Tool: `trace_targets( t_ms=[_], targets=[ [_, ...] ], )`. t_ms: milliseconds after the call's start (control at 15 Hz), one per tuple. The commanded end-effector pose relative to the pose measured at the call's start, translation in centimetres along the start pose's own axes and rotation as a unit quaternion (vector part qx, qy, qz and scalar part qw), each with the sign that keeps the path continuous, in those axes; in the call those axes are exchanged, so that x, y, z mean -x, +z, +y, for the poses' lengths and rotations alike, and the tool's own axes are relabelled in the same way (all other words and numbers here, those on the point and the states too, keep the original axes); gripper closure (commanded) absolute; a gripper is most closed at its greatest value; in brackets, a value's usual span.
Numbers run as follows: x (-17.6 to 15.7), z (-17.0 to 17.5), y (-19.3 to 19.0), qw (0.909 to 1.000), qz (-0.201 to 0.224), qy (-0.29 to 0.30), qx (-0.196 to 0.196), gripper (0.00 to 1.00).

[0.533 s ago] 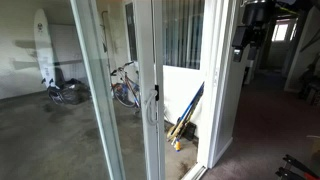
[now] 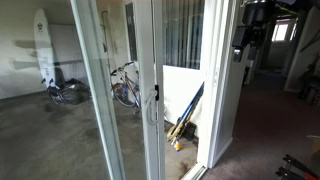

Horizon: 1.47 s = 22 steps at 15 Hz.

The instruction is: Slide the glass door to the right

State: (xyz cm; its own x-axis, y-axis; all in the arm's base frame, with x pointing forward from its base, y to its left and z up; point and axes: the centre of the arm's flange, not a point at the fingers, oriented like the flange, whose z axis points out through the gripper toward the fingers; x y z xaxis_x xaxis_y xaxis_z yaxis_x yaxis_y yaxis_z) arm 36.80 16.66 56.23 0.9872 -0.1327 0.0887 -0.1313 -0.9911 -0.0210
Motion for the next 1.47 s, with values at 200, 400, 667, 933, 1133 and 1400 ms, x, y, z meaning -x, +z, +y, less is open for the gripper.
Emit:
trace_targets(
  t_ms=[200,400,667,933,1133,1400],
  targets=[
    [-4.7,-3.7,2.7,0.9998,-0.02,0.002,0.005,0.0],
    [-7.2,-6.6,5.1,0.9996,-0.026,0.002,0.014,0.0],
    [-10.2,-10.1,8.9,0.9991,-0.012,0.007,0.04,0.0],
    [-12.4,-12.9,11.2,0.9989,0.006,-0.019,0.043,0.0],
    [-13.9,-14.9,12.1,0.9982,0.025,-0.035,0.041,0.0],
    [-15.5,-16.5,12.8,0.9973,0.054,-0.045,0.021,0.0]
  ],
)
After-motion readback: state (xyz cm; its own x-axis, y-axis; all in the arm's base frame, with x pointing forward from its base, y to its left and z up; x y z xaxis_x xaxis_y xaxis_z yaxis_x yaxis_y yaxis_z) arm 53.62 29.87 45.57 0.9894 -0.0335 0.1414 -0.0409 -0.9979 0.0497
